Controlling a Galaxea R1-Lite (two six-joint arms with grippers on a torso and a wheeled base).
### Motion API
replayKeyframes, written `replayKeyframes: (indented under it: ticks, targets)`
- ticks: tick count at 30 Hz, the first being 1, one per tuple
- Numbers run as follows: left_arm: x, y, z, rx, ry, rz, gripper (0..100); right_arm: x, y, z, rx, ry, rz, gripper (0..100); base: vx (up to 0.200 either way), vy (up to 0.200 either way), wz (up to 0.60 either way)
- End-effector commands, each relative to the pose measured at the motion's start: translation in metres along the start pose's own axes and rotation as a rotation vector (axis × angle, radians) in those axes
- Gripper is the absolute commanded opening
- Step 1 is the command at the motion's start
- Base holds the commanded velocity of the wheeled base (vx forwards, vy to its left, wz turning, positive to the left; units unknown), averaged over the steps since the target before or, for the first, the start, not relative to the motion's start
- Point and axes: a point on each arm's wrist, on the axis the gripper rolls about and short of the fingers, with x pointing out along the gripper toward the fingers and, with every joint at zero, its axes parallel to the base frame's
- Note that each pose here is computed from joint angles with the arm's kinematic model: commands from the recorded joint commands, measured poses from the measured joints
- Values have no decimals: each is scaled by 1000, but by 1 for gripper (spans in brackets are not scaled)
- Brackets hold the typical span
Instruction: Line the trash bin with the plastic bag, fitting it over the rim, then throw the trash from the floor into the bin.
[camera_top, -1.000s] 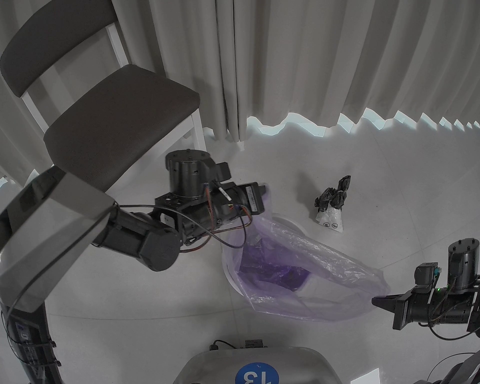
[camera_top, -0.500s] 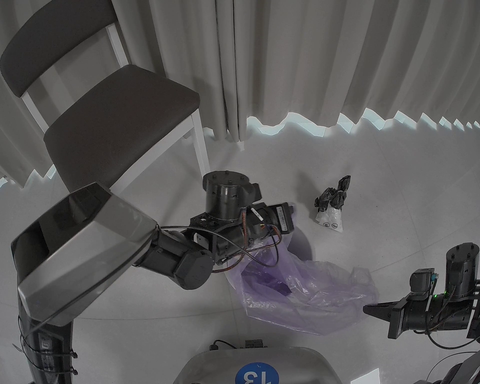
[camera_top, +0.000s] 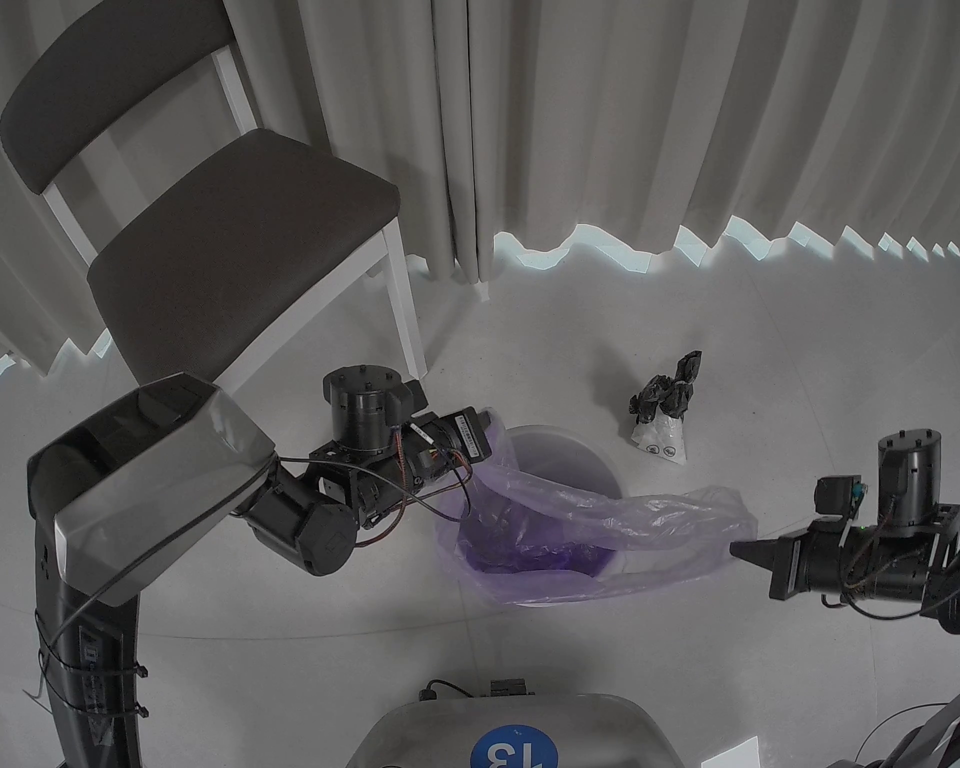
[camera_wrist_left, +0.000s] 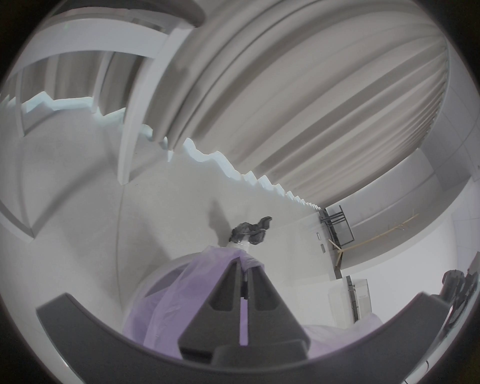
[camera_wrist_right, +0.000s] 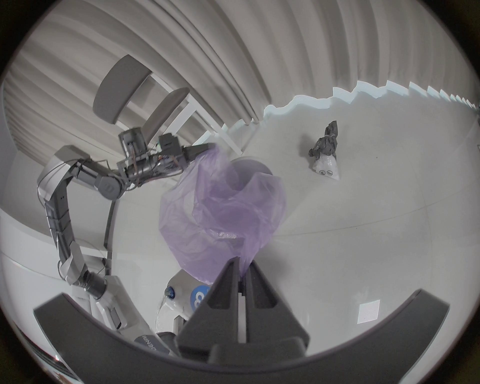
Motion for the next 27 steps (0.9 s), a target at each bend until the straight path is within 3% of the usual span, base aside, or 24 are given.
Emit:
replayKeyframes:
  ticks: [1,12,20,27]
  targets:
    - [-9,7,-1,-11,-11,13,0,21,-15,10,23,18,-47,0,0,0,0]
    - [-38,-10,32,7,-111,-1,0,58,-10,24,-1,51,44,0,0,0,0]
    - [-34,-15,20,11,-88,4,0,84,-18,17,18,97,33,0,0,0,0]
    - [-17,-20,17,16,-88,-19,0,84,-53,16,82,72,-27,0,0,0,0]
